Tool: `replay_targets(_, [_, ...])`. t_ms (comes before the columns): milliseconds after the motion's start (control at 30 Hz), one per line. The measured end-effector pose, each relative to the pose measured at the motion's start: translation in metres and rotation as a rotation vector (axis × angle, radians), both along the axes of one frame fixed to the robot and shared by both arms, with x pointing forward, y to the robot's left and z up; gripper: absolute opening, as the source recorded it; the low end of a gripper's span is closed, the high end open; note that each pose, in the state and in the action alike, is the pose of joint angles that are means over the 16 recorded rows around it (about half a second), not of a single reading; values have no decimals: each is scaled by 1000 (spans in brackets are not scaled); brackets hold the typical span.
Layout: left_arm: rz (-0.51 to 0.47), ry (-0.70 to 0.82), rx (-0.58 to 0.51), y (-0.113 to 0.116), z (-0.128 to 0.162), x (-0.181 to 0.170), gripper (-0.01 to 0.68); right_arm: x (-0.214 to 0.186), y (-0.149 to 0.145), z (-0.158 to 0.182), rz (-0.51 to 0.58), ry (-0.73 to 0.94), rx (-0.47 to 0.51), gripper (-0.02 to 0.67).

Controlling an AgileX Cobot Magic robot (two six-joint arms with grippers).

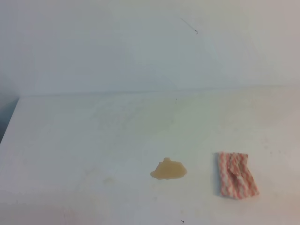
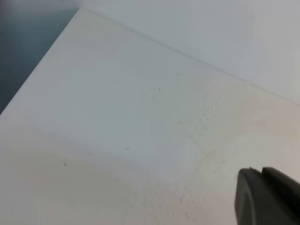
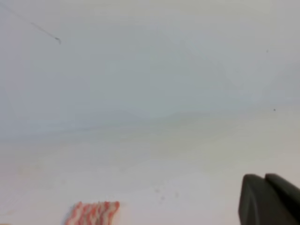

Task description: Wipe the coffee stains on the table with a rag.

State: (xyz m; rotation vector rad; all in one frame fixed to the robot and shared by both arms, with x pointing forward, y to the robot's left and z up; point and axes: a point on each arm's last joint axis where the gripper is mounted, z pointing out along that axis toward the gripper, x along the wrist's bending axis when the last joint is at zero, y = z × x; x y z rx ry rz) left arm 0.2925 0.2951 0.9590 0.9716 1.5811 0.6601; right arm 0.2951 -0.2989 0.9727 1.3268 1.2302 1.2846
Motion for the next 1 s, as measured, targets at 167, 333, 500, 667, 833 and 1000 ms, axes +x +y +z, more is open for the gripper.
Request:
replay_targets(167, [0,0,0,0,0,0,-3,0,3,8,33,-75,14,-4])
replay_targets(333, [0,0,0,0,0,0,-3,-1,6,15,68,-151,22,-4])
replay_targets(500, [0,1,0,0,0,0,-3,-3,11,27,129,-283,13,-4])
replay_targets(667, [0,1,0,0,0,0,-3,-10,17,43,196,-469,-19,-4])
replay_targets(833, [0,1,0,0,0,0,-3,-22,19,73,215,-675,-44,-4])
replay_targets(1000, [0,1,0,0,0,0,-3,-37,15,118,164,-829,-87,-4])
